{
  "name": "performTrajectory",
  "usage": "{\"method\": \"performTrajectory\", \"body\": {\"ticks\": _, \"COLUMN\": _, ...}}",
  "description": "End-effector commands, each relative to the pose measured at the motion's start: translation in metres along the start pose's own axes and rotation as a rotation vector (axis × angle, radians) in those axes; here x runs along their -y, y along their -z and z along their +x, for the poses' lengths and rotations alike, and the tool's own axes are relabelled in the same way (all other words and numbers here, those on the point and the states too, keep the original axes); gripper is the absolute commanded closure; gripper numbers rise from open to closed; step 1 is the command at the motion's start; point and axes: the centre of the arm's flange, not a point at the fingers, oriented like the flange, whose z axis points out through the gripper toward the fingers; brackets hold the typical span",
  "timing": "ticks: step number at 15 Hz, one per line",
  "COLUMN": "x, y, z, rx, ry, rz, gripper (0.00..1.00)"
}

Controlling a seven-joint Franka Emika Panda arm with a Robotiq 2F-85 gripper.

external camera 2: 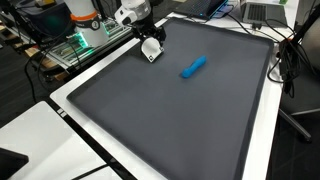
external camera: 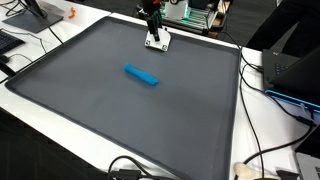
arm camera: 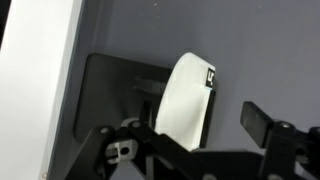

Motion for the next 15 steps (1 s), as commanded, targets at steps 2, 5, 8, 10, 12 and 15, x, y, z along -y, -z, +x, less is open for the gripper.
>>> {"method": "performTrajectory", "body": {"ticks": 2, "x": -0.0036, "y": -0.0052, "z": -0.0033, "rx": -0.019, "ry": -0.025, "rz": -0.003, "gripper": 0.14}}
{"method": "performTrajectory", "body": {"ticks": 5, "x": -0.0037, "y": -0.0049, "z": -0.003, "rx": -0.023, "ry": -0.038, "rz": -0.003, "gripper": 0.22}}
{"method": "performTrajectory", "body": {"ticks": 8, "x": -0.0037, "y": -0.0042, "z": -0.0028, "rx": -0.026, "ry": -0.046, "rz": -0.002, "gripper": 0.3}}
{"method": "performTrajectory", "body": {"ticks": 10, "x": -0.0034, "y": -0.0041, "z": -0.0026, "rx": -0.028, "ry": -0.052, "rz": -0.002, "gripper": 0.35}}
{"method": "performTrajectory", "body": {"ticks": 12, "x": -0.0031, "y": -0.004, "z": -0.0025, "rx": -0.028, "ry": -0.055, "rz": -0.003, "gripper": 0.42}}
{"method": "performTrajectory", "body": {"ticks": 15, "x": -0.0025, "y": -0.0037, "z": -0.0023, "rx": -0.03, "ry": -0.062, "rz": -0.004, "gripper": 0.53}}
